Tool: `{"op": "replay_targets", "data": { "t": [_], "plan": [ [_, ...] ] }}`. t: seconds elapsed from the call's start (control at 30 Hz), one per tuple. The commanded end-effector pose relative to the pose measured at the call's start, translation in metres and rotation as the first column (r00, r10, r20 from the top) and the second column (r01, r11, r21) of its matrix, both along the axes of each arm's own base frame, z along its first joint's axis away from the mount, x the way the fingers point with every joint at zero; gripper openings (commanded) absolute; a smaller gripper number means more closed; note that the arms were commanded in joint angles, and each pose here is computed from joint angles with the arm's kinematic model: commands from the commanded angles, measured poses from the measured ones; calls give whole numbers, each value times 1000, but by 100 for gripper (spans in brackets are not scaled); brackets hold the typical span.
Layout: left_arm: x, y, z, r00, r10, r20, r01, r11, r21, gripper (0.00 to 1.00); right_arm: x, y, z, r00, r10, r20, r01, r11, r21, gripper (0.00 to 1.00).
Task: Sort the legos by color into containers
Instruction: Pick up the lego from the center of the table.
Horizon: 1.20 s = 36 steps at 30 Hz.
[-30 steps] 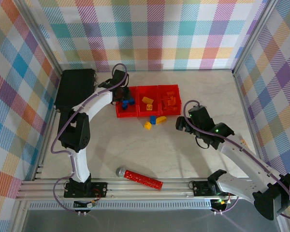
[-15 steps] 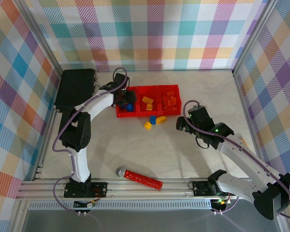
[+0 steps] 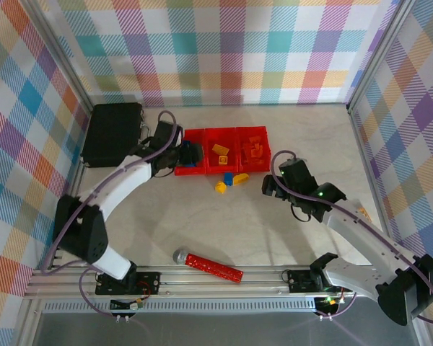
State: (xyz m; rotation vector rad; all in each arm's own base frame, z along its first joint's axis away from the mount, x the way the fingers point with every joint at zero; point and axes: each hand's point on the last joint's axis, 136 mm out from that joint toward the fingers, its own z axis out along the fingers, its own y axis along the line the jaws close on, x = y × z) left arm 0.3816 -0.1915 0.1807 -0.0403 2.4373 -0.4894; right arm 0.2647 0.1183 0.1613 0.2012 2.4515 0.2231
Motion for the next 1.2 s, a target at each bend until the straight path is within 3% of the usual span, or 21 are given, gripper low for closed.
{"op": "replay_targets", "data": {
  "t": [0.0,0.17,0.47,0.87,1.17],
  "plan": [
    [-30,-18,7,990,-130,54,129,991,16,85,9,9,-1,1000,8,-2,-8,1000,26,99],
    [-59,-27,-5,962,-271,26,269,962,44,85,16,20,-5,999,22,-25,-21,999,50,99],
    [-65,-50,-37,922,-383,-61,388,914,120,87,10,16,-5,1000,3,-28,-1,998,64,99],
    [-57,-85,-98,899,-403,-170,432,878,206,86,-3,-1,-2,1000,-13,-3,13,1000,28,99],
    [-42,-89,-136,909,-355,-220,405,879,253,80,-3,-4,2,1000,-10,5,10,1000,9,99]
  ]
}}
